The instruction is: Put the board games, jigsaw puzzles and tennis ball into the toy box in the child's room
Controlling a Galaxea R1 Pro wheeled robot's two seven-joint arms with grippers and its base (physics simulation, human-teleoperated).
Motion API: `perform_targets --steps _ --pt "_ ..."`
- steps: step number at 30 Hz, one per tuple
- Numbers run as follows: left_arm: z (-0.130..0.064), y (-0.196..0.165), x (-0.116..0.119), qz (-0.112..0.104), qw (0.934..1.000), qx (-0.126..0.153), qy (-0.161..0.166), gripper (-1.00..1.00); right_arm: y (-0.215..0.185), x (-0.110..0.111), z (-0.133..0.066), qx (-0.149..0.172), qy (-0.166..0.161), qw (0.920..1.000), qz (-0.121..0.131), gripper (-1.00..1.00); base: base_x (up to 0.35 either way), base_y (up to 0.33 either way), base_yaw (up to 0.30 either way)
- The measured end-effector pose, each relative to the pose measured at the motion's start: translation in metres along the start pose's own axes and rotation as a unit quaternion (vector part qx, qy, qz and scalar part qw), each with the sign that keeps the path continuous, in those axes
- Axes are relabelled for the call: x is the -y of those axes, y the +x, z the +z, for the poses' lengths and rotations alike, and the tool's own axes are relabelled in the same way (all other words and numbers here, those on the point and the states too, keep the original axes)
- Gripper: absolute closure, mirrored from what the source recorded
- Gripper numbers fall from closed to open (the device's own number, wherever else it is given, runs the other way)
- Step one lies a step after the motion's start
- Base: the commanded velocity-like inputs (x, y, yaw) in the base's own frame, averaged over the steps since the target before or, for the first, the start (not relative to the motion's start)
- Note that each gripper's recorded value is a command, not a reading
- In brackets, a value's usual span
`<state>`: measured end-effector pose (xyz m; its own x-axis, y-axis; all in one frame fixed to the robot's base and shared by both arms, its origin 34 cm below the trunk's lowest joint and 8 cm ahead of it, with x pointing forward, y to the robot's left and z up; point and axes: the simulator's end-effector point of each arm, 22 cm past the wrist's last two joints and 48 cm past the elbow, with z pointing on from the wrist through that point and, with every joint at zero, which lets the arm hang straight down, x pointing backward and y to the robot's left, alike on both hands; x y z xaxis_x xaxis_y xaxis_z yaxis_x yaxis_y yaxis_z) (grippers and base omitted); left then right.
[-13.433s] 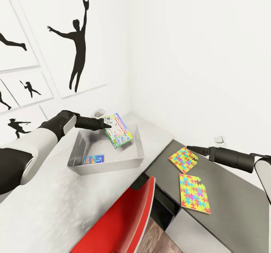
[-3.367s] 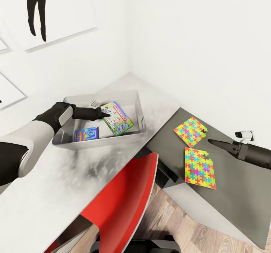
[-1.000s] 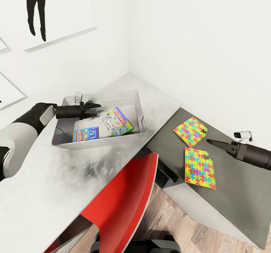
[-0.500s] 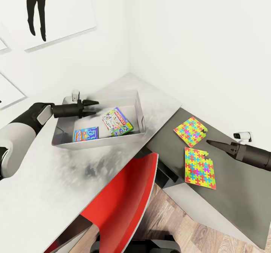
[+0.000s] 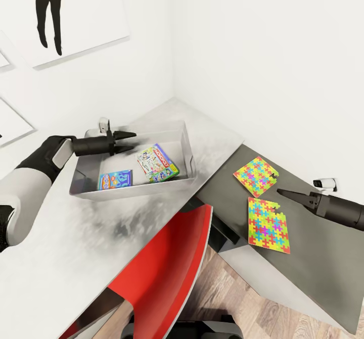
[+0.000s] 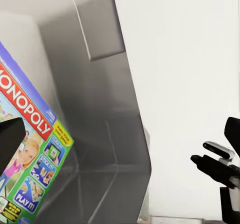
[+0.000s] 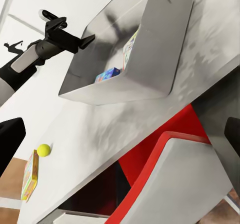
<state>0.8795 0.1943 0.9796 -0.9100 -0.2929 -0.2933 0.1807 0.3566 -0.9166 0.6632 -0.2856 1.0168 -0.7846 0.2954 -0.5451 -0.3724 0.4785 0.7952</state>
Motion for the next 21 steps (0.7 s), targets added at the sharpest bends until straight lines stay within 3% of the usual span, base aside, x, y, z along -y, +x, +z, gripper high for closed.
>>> perform_targets --steps 10,21 --pt "0.005 0.013 0.008 0.022 0.9997 -0.008 0.010 -1.00 0.000 0.000 0.000 0.000 0.000 1.0000 0.000 -1.00 -0.011 0.000 0.000" --pt "0.009 0.014 0.017 0.037 0.9992 -0.004 0.013 -1.00 -0.001 -0.001 -0.001 0.001 -0.001 1.0000 -0.001 -1.00 -0.122 0.000 0.000"
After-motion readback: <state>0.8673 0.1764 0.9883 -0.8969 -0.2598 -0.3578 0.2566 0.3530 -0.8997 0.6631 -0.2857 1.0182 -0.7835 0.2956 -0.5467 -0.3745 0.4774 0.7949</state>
